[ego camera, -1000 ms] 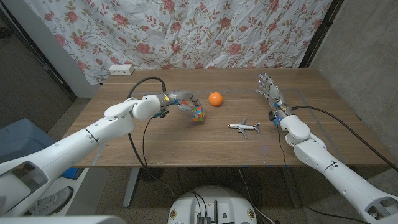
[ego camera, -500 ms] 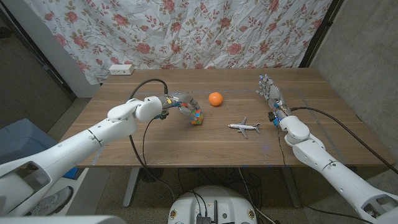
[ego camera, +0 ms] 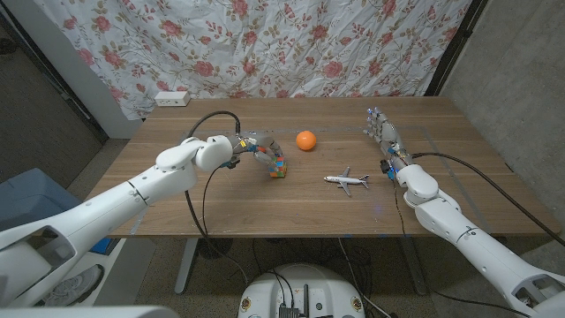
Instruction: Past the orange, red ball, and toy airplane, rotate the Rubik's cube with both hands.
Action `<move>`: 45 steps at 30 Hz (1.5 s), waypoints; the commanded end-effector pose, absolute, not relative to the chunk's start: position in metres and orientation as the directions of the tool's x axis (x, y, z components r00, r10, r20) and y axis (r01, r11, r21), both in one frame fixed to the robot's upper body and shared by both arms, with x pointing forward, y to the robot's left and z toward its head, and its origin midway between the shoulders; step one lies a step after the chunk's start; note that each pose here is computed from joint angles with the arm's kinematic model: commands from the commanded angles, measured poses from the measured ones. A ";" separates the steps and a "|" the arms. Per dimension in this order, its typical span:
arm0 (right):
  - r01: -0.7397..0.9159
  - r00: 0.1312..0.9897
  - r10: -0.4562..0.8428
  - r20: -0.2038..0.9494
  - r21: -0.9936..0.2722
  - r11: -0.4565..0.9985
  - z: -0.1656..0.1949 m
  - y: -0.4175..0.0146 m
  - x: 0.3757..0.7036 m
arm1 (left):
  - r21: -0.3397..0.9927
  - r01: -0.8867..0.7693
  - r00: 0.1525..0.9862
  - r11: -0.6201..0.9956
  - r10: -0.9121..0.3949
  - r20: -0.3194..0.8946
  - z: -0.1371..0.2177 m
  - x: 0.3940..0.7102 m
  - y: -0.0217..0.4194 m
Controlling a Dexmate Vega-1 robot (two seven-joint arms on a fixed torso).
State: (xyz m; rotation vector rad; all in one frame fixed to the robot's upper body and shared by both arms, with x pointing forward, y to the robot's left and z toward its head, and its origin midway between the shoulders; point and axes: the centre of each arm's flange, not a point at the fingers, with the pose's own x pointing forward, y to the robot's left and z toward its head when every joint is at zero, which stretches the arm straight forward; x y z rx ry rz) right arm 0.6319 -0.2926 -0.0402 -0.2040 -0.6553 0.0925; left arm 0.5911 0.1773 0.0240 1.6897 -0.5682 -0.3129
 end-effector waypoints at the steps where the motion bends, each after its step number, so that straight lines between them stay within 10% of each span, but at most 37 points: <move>1: -0.006 0.799 0.148 0.583 -0.238 0.971 -0.042 -0.291 0.632 | 0.968 -0.200 0.848 -0.155 -0.522 0.091 0.028 0.590 0.175; 45: -0.014 0.809 0.130 0.573 -0.203 0.979 -0.049 -0.288 0.622 | 0.986 -0.083 0.878 -0.141 -0.479 0.006 0.027 0.588 0.201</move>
